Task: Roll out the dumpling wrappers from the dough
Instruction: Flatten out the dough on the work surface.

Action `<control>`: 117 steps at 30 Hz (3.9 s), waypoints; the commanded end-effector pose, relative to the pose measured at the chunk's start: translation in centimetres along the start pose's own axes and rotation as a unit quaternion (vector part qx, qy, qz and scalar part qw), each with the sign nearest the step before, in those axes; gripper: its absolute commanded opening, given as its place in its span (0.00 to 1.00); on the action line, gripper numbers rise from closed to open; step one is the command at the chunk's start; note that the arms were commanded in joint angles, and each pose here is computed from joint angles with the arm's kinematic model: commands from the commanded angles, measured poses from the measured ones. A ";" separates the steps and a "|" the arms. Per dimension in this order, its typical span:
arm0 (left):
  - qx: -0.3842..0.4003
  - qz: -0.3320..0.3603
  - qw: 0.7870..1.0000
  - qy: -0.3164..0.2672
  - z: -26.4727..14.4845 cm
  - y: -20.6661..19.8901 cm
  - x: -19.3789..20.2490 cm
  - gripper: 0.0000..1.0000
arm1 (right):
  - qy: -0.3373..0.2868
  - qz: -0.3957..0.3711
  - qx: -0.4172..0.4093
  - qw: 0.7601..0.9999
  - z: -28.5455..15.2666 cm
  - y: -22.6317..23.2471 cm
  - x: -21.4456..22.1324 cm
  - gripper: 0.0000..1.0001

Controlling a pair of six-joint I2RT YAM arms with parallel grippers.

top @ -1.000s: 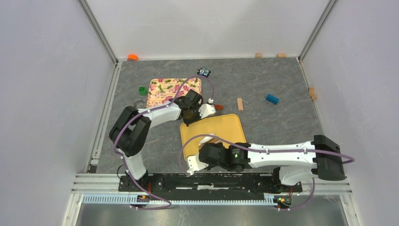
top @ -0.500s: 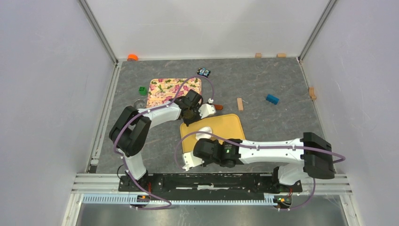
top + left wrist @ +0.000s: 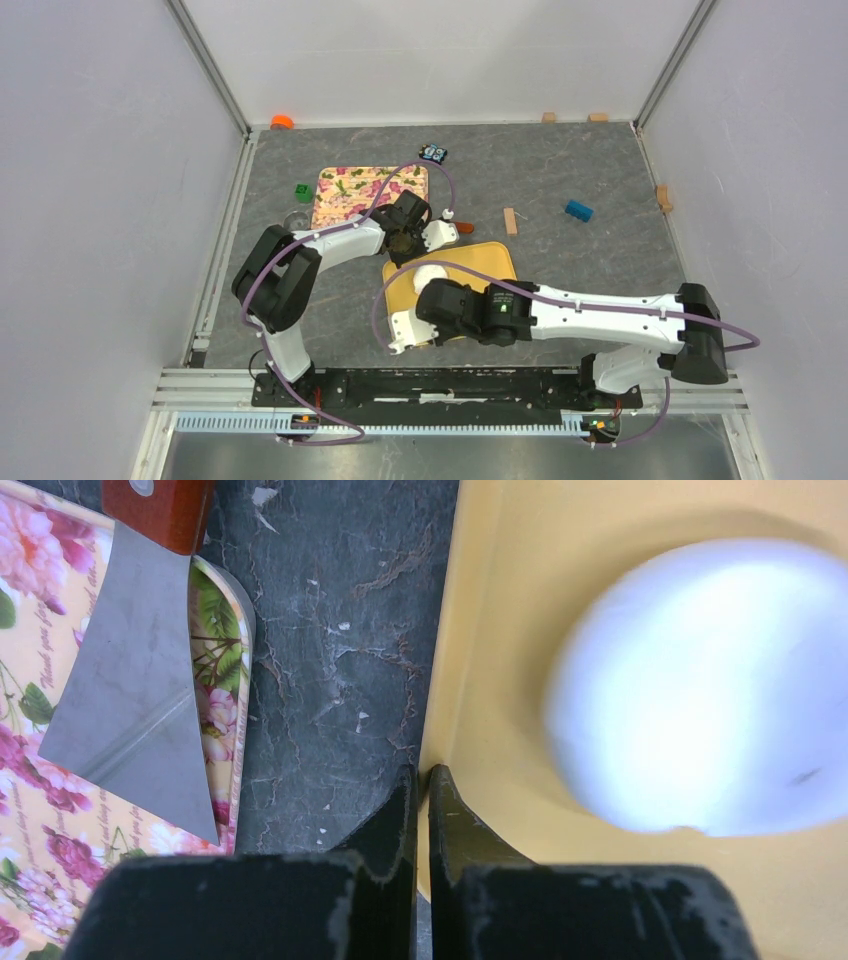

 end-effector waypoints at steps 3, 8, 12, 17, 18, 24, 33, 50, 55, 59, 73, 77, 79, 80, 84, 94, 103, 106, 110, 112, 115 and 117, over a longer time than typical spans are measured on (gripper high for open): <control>0.049 0.006 0.995 0.081 3.9 -2.2 3.8 0.02 | -0.056 -0.012 0.138 0.989 -4.3 -6.2 -3.4 0.00; 0.049 0.006 0.995 0.081 3.9 -2.3 3.8 0.02 | -0.024 -0.047 0.124 0.991 -1.2 -6.4 -3.7 0.00; 0.049 0.006 0.995 0.081 3.9 -2.3 3.8 0.02 | 0.007 -0.063 0.103 0.993 1.8 -5.7 -2.9 0.00; 0.049 0.006 0.995 0.081 3.9 -2.3 3.8 0.02 | 0.034 -0.064 0.074 0.995 5.4 -4.1 -1.1 0.00; 0.049 0.007 0.995 0.081 3.9 -2.3 3.8 0.02 | 0.040 -0.064 0.058 0.995 6.0 -3.5 -0.7 0.00; 0.049 0.007 0.995 0.081 3.9 -2.3 3.8 0.02 | 0.056 -0.052 -0.036 0.996 7.1 1.5 1.8 0.00; 0.049 0.007 0.995 0.082 3.9 -2.3 3.8 0.02 | 0.035 -0.053 -0.054 0.997 7.9 2.2 1.7 0.00; 0.050 0.007 0.995 0.083 3.9 -2.3 3.8 0.02 | 0.037 -0.054 -0.082 0.994 8.6 3.4 1.7 0.00; 0.049 0.007 0.995 0.083 3.9 -2.2 3.8 0.02 | 0.032 -0.055 -0.088 0.994 8.4 3.2 0.7 0.00; 0.050 0.007 0.995 0.082 3.9 -2.2 3.8 0.02 | 0.048 -0.039 -0.099 0.993 6.6 5.1 2.1 0.00; 0.050 0.008 0.995 0.084 4.0 -2.3 3.7 0.02 | 0.042 -0.062 -0.087 0.993 7.8 3.6 0.1 0.00; 0.050 0.008 0.995 0.084 3.9 -2.3 3.8 0.02 | 0.048 -0.040 -0.094 0.994 6.3 5.3 1.8 0.00; 0.051 0.008 0.995 0.084 3.9 -2.3 3.8 0.02 | 0.050 -0.040 -0.089 0.994 6.1 5.4 2.1 0.00; 0.051 0.008 0.995 0.084 4.0 -2.3 3.8 0.02 | 0.048 -0.046 -0.084 0.994 6.3 5.1 2.0 0.00; 0.050 0.008 0.995 0.084 3.9 -2.3 3.8 0.02 | 0.025 -0.063 -0.078 0.995 7.7 3.1 0.0 0.00; 0.050 0.008 0.995 0.084 3.9 -2.3 3.8 0.02 | 0.042 -0.032 -0.091 0.994 6.4 5.1 2.2 0.00; 0.049 0.009 0.995 0.086 4.0 -2.3 3.7 0.02 | 0.017 -0.067 -0.046 0.997 8.4 0.2 -1.5 0.00; 0.049 0.009 0.995 0.086 4.0 -2.3 3.7 0.02 | 0.016 -0.061 -0.063 0.996 8.4 0.7 -1.6 0.00; 0.049 0.009 0.995 0.085 3.9 -2.3 3.8 0.02 | 0.038 -0.040 -0.086 0.995 7.5 3.7 1.0 0.00; 0.049 0.008 0.995 0.086 4.0 -2.3 3.8 0.02 | 0.037 -0.024 -0.086 0.995 6.7 4.4 1.9 0.00; 0.050 0.010 0.995 0.088 4.0 -2.3 3.7 0.02 | 0.028 -0.021 -0.053 0.998 6.0 3.5 1.9 0.00; 0.049 0.009 0.995 0.089 4.0 -2.3 3.7 0.02 | 0.020 -0.023 -0.036 0.999 5.7 2.1 0.9 0.00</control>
Point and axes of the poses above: each gripper's point midway between its finger pads, its own z axis out along the fingers, its own y axis along the line the jaws close on, x = y × z, the point moved 9 cm from there along -z, back along the fingers
